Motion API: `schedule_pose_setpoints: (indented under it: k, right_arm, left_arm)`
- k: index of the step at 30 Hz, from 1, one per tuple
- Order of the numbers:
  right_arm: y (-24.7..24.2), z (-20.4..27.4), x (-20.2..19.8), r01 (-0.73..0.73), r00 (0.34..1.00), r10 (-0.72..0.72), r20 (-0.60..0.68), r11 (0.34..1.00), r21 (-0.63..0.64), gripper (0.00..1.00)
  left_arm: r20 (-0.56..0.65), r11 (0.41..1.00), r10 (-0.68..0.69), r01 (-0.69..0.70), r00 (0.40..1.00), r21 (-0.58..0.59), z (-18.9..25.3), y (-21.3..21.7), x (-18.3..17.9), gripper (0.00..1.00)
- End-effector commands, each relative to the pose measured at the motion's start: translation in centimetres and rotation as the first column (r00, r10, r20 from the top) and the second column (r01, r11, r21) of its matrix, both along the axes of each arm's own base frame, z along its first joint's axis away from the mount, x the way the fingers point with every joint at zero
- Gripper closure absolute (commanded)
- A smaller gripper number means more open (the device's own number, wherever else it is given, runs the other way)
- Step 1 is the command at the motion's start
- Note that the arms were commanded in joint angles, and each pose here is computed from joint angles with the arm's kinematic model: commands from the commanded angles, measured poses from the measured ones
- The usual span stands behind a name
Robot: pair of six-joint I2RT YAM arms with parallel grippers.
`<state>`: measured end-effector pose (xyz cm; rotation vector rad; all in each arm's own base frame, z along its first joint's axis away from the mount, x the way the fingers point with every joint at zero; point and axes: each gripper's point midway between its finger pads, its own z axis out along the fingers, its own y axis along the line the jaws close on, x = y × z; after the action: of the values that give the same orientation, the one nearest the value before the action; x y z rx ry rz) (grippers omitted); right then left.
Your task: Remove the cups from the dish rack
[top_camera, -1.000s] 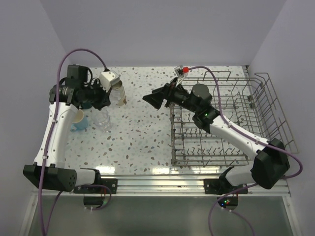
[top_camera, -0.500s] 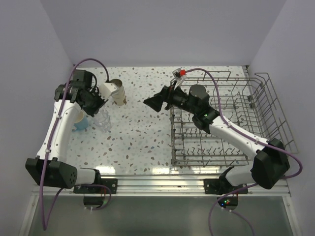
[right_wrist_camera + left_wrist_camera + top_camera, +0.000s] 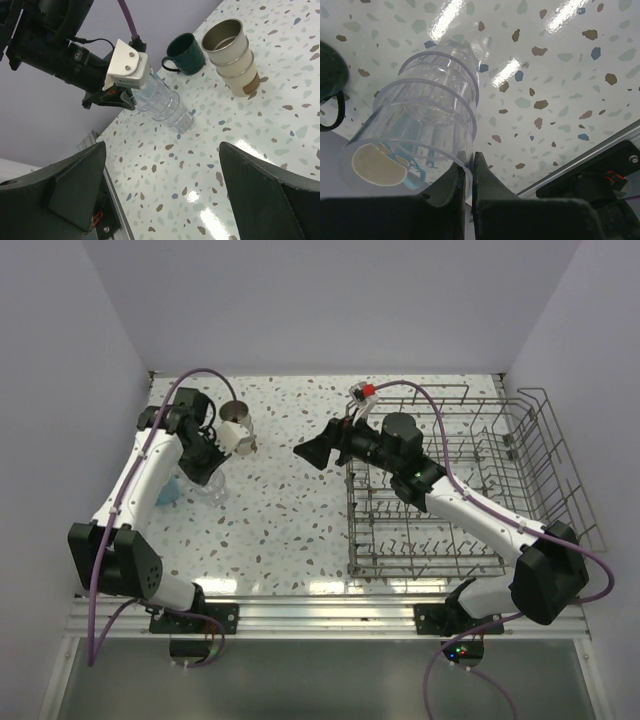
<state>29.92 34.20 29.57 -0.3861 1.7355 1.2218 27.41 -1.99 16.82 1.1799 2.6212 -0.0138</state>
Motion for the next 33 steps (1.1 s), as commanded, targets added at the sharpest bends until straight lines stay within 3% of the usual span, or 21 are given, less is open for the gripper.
schedule_pose_setpoints:
  k: [1, 4, 8, 13, 19, 22, 23, 26, 28, 31, 33]
  right_arm:
    - [-0.5, 0.7, 0.2, 0.028, 0.999, -0.027, 0.038, 1.0, -0.013, 0.02]
    - [-0.5, 0.5, 0.3, 0.031, 0.999, -0.03, 0.037, 0.999, -0.022, 0.02]
    - [-0.4, 0.2, 0.4, 0.03, 0.999, -0.029, 0.032, 0.999, -0.031, 0.02]
    - [-0.3, 0.1, 0.5, 0.025, 0.999, -0.024, 0.029, 0.999, -0.039, 0.02]
    - [-0.4, 0.2, 0.6, 0.032, 0.999, -0.03, 0.034, 0.998, -0.054, 0.02]
    - [-0.7, 0.2, 0.8, 0.047, 0.998, -0.044, 0.038, 0.996, -0.08, 0.02]
    - [-1.1, -0.1, 1.0, 0.069, 0.997, -0.065, 0.039, 0.992, -0.106, 0.02]
    - [-2.6, -0.7, 1.5, 0.135, 0.991, -0.131, 0.032, 0.972, -0.191, 0.02]
    - [-5.0, -1.3, 3.0, 0.272, 0.962, -0.271, 0.044, 0.926, -0.263, 0.02]
    - [-10.2, -2.4, 4.5, 0.487, 0.862, -0.5, 0.076, 0.781, -0.391, 0.02]
    - [-13.3, -2.9, 4.4, 0.56, 0.805, -0.585, 0.097, 0.697, -0.448, 0.02]
  left_arm:
    - [-0.033, 0.999, -0.037, 0.037, 0.999, -0.001, -1.2, -0.8, 0.4, 1.0]
    - [-0.068, 0.999, -0.046, 0.048, 0.997, 0.025, -2.1, -0.9, 0.1, 0.96]
    - [-0.052, 0.998, -0.056, 0.057, 0.997, 0.017, -1.6, -1.2, 0.6, 0.63]
    - [-0.014, 0.998, -0.06, 0.06, 0.998, -0.014, -0.3, -1.8, 1.3, 0.44]
    - [0.148, 0.995, -0.045, 0.057, 0.988, -0.077, 4.5, -2.9, 3.2, 0.24]
    - [0.298, 0.991, 0.006, 0.035, 0.954, -0.13, 7.9, -3.6, 4.9, 0.1]
    - [0.331, 0.989, 0.05, -0.001, 0.942, -0.145, 8.6, -3.5, 5.3, 0.0]
    - [0.494, 0.983, 0.169, -0.109, 0.853, -0.149, 11.5, -1.9, 7.3, 0.0]
    - [0.603, 0.956, 0.288, -0.191, 0.744, -0.221, 14.4, -0.1, 8.6, 0.0]
    - [0.649, 0.897, 0.441, -0.312, 0.62, -0.312, 16.6, 4.3, 9.2, 0.0]
    - [0.642, 0.861, 0.508, -0.362, 0.574, -0.358, 17.0, 6.1, 9.4, 0.0]
